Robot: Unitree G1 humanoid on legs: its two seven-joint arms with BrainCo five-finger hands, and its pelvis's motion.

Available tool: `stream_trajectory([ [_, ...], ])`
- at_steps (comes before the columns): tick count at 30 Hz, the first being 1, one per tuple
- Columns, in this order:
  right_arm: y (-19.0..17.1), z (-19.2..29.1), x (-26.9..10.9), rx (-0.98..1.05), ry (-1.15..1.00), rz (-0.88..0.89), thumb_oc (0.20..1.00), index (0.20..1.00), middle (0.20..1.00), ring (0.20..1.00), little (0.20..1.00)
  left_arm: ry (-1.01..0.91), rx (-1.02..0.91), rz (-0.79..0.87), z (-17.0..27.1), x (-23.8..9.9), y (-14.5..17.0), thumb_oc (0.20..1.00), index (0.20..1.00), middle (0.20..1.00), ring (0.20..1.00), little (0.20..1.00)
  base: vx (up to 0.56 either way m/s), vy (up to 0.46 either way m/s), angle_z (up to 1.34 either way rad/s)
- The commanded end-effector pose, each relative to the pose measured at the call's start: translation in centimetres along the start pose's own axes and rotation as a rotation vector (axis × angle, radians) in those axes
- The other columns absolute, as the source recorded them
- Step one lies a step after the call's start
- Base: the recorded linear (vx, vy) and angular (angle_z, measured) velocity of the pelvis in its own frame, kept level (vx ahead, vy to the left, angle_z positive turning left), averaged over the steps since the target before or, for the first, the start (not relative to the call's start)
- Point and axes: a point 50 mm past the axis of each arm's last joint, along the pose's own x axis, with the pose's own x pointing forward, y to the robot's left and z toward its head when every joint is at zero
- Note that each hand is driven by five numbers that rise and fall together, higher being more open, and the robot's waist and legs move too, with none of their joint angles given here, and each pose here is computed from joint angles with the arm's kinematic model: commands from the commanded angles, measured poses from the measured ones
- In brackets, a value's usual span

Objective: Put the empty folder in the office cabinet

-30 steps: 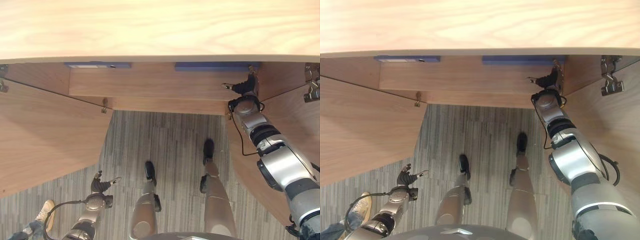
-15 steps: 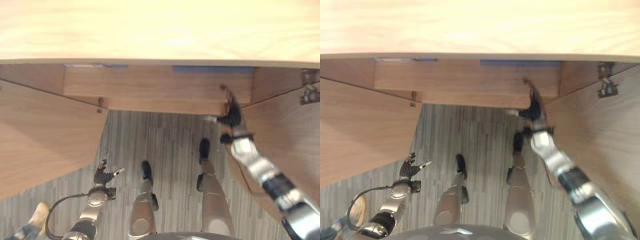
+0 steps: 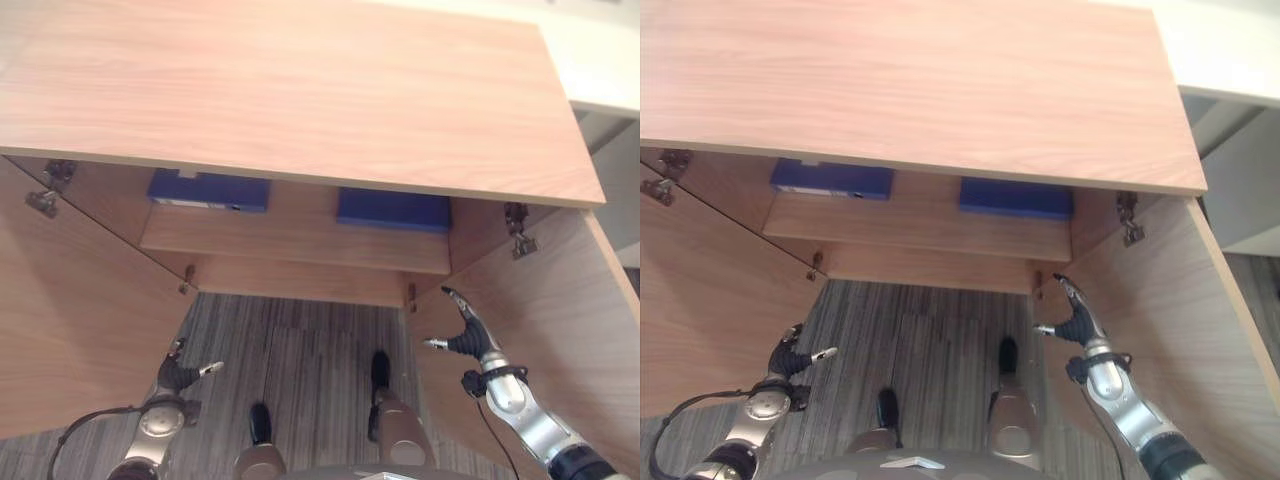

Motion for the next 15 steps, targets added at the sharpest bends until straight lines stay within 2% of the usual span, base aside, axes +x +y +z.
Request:
stream_trajectory([
  [1, -1.9, 1.6, 0.7, -0.031, -0.099, -0.141, 1.0, 1.0, 1.0, 1.0, 1.0, -0.123, 0.021, 0.05, 1.7, -0.4, 1.5, 1.0, 1.0, 1.0, 1.0, 1.0, -0.04, 0.163, 0.01],
  [5, -2.2, 0.2, -0.8, -0.033, -0.042, -0.293, 1.0, 1.0, 1.0, 1.0, 1.0, -0.118, 0.002, 0.049, 1.0, -0.9, 0.6, 1.0, 1.0, 1.0, 1.0, 1.0, -0.05, 0.138, -0.1],
  [12, -0.7, -2.6, -2.4, -0.091, 0.071, -0.242, 1.0, 1.0, 1.0, 1.0, 1.0, -0.122, 0.019, -0.005, 1.0, -0.9, -0.7, 1.0, 1.0, 1.0, 1.0, 1.0, -0.12, 0.096, -0.35],
  [15, 0.0, -5.7, -4.4, 0.003, 0.242, -0.329, 1.0, 1.0, 1.0, 1.0, 1.0, -0.134, 0.034, -0.035, 1.3, -0.7, -1.2, 1.0, 1.0, 1.0, 1.0, 1.0, -0.19, 0.104, -0.42],
])
